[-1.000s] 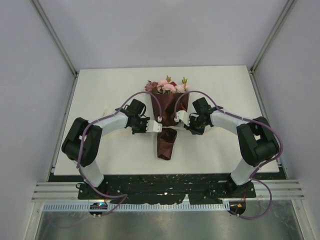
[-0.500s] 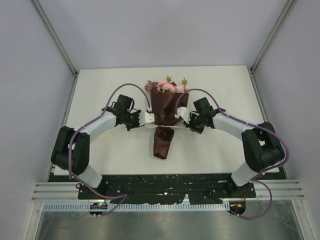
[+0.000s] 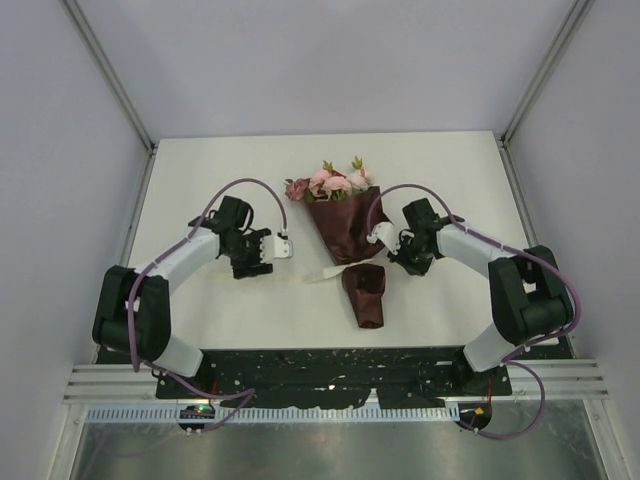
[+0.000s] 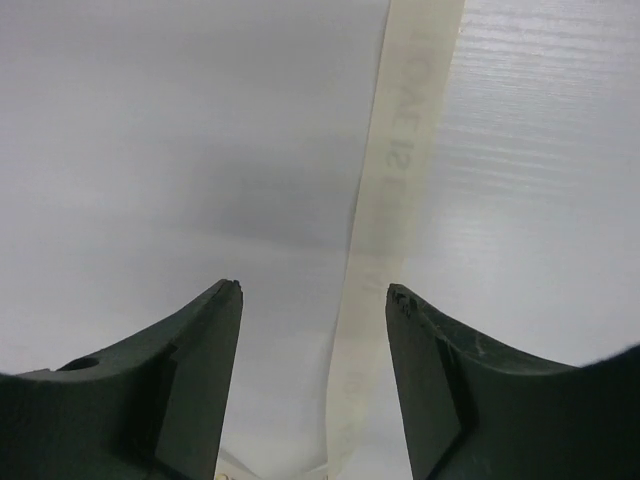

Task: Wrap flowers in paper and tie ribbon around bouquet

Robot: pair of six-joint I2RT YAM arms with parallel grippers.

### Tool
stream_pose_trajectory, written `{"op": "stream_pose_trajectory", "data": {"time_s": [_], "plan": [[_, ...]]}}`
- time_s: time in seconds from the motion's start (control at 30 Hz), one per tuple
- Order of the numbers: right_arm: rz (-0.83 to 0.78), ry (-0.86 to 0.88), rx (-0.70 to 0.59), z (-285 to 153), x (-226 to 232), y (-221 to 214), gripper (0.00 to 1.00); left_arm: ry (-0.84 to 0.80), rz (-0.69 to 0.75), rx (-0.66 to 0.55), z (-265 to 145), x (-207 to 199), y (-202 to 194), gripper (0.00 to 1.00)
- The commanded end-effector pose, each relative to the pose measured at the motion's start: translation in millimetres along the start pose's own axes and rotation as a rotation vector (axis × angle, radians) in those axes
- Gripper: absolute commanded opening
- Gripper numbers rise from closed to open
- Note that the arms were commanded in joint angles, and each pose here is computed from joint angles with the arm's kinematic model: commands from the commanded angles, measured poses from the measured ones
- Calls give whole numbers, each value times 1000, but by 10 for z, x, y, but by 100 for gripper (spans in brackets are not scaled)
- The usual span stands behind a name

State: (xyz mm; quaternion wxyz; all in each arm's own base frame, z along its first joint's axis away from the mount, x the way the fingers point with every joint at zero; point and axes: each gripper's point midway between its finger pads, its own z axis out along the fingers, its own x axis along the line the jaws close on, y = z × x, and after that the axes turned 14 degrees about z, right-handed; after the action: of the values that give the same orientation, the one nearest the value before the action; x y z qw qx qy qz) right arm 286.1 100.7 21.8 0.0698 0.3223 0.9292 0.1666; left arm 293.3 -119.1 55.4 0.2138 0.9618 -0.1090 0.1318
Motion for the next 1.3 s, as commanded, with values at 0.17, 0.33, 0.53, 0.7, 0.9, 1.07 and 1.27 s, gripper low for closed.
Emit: {"op": "stream_pose_trajectory", "data": {"time_s": [0.17,0.33,0.53,0.7,0.9,1.07,1.27], "plan": [[-19,73,23,-432,157,50,85,99,-136,-26,-333,16,-78,70],[-7,123,-156,-977,245,719,90,194,-320,-149,-650,94,-67,70],[-59,164,-324,-1041,780,1831,81,404,-687,-232,-1037,368,-321,70],[-169,257,-305,-487,1532,2493,69,508,-931,-255,-1226,402,-508,69],[-280,259,-221,118,1983,2651,69,560,-1062,-245,-1376,237,-645,69],[-325,203,-163,511,1988,2518,69,566,-1084,-242,-1342,44,-637,69],[-331,203,-113,750,1981,2395,69,562,-1066,-242,-1299,-87,-588,69]]}}
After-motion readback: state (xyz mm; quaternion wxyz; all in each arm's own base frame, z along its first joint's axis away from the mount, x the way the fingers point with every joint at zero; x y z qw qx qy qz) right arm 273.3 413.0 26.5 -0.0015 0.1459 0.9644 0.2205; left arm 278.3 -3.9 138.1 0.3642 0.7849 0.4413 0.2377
